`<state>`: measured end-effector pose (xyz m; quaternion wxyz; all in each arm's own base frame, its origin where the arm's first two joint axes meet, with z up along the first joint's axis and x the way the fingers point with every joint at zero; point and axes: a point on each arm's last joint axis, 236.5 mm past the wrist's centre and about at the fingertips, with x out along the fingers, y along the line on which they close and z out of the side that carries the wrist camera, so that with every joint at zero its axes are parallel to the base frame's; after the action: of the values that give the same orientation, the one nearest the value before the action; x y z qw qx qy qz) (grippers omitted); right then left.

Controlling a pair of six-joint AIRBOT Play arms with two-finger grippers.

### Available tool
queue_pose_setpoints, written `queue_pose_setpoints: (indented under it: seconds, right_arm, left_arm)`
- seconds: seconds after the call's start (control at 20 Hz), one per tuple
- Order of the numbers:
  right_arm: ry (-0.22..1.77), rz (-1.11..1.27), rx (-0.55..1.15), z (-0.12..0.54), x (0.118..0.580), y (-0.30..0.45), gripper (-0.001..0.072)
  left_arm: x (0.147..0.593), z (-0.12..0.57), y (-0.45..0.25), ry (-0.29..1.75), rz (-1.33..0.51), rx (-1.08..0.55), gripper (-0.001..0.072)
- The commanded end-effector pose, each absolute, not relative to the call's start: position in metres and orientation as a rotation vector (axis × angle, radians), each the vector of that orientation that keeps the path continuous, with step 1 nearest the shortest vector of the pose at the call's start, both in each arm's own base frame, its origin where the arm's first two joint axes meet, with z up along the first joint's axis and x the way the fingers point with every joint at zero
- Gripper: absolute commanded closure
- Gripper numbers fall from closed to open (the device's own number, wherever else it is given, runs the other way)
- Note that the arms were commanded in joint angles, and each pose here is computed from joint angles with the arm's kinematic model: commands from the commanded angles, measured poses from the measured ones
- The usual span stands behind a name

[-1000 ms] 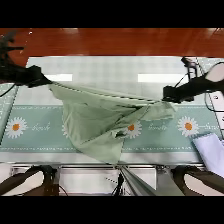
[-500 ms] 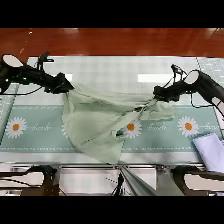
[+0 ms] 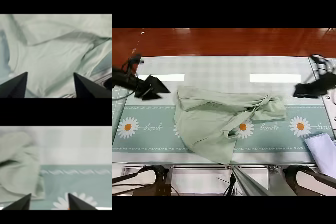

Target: Fold the shirts.

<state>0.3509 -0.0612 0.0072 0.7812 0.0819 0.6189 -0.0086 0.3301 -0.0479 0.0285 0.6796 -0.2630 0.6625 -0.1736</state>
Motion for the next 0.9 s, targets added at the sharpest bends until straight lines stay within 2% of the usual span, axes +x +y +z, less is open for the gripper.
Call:
queue_pose_setpoints:
  seconds: [0.0, 0.1, 0.3, 0.5, 0.85]
  right_arm:
    - [1.320, -0.065, 0.485, -0.004, 0.312, -0.088, 0.0117]
    - [1.302, -0.035, 0.624, -0.016, 0.302, -0.084, 0.0122]
    - [1.305, 0.006, 0.648, -0.026, 0.296, -0.075, 0.0123]
    - [1.266, 0.005, 0.656, -0.024, 0.305, -0.076, 0.0123]
    - [1.263, 0.002, 0.655, -0.024, 0.306, -0.077, 0.0123]
  left_arm:
    - [0.261, -0.004, -0.059, 1.606, -0.393, -0.640, -0.0013]
    - [0.229, -0.024, -0.080, 1.648, -0.437, -0.714, -0.0013]
    - [0.195, -0.059, -0.103, 1.709, -0.433, -0.821, -0.0013]
    - [0.174, -0.081, -0.115, 1.763, -0.414, -0.810, -0.0013]
    - [0.161, -0.105, -0.141, 1.846, -0.418, -0.699, -0.0012]
